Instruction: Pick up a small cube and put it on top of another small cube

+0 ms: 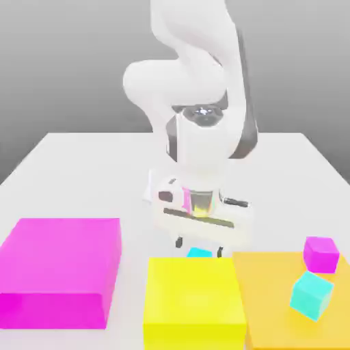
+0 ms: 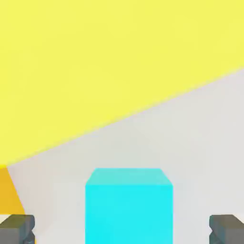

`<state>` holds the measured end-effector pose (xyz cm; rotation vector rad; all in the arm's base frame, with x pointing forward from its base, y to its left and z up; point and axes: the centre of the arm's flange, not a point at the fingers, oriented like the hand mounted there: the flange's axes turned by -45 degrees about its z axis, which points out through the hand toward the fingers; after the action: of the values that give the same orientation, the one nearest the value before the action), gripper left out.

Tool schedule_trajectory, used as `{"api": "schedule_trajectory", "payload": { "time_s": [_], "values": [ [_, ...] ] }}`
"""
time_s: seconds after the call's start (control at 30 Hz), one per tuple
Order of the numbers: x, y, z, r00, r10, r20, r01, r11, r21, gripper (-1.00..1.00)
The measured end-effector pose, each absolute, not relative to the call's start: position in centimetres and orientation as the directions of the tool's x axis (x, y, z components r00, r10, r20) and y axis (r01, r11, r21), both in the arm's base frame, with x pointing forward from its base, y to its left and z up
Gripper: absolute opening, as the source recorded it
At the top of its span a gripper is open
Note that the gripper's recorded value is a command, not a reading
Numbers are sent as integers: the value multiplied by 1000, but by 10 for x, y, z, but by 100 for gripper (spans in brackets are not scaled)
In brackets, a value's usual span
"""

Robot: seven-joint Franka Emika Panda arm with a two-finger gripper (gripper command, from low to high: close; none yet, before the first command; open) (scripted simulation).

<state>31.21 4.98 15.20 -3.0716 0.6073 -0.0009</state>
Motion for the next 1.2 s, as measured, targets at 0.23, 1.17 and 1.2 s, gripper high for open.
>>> {"api": "schedule_trajectory", "payload": {
  "time_s": [0.23,1.17,1.2],
  "values": [
    [308,50,127,924,-382,0,-382,-924,-4,-100],
    [362,158,214,957,254,-137,256,-967,-8,-100],
    [369,171,220,941,310,-135,311,-950,-17,-100]
  ]
}}
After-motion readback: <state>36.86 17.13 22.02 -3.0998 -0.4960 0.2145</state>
